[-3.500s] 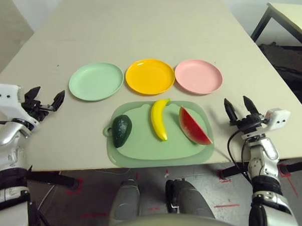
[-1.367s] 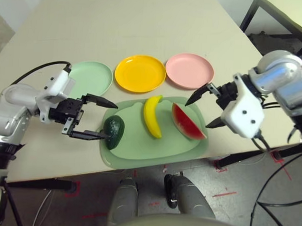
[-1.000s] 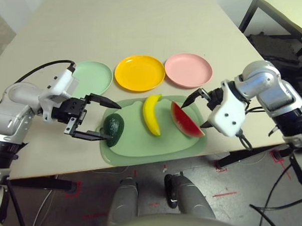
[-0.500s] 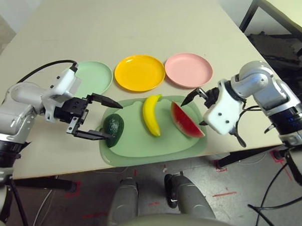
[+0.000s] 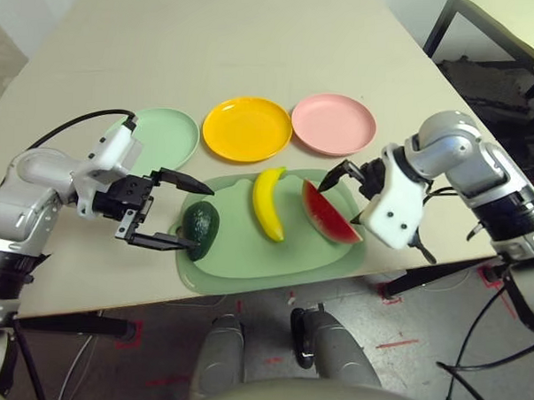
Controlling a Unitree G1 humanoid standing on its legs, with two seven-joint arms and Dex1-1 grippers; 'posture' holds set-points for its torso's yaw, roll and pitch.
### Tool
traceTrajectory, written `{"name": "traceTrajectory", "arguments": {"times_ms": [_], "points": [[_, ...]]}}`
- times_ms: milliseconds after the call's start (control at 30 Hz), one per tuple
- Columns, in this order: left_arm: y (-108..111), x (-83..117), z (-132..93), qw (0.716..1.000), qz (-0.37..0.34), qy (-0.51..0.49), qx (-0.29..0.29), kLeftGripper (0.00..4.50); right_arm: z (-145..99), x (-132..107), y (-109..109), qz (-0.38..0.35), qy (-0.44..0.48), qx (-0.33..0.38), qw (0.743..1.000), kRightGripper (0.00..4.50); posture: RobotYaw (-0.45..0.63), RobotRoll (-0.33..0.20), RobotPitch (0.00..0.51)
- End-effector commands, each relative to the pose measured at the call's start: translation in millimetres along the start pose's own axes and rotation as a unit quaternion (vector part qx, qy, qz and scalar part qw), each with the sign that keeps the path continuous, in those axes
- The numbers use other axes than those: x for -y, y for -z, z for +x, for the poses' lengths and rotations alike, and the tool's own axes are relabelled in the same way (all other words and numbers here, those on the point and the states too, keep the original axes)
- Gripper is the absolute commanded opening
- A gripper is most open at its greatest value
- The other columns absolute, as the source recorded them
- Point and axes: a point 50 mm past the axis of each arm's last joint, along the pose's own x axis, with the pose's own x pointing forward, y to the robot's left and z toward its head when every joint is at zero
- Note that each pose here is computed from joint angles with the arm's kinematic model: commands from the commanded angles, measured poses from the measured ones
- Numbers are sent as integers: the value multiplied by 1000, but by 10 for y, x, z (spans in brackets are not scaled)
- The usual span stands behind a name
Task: Place the fruits into color-matched plates.
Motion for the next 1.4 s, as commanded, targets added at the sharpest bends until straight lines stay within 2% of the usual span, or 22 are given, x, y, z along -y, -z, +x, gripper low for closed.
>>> {"name": "traceTrajectory", "arguments": {"times_ms": [33,200,600,1067,1400], "points": [[-14,-15,25,1000,4,3,4,4453,52,42,4,-18,-13,-5,1000,4500,-23,0,164],[-38,-39,45,1000,11,3,7,4453,126,34,27,-18,-23,-3,1000,4500,-24,0,169],[-50,-36,14,1000,14,-5,6,4453,244,-209,-33,31,-61,22,997,4500,-15,0,176],[-53,-69,-12,1000,17,-13,4,4453,308,-132,57,118,-36,-1,992,4500,-22,0,176],[-36,-55,20,1000,16,-6,7,4453,368,-221,32,173,-55,5,983,4500,-21,0,175]]}}
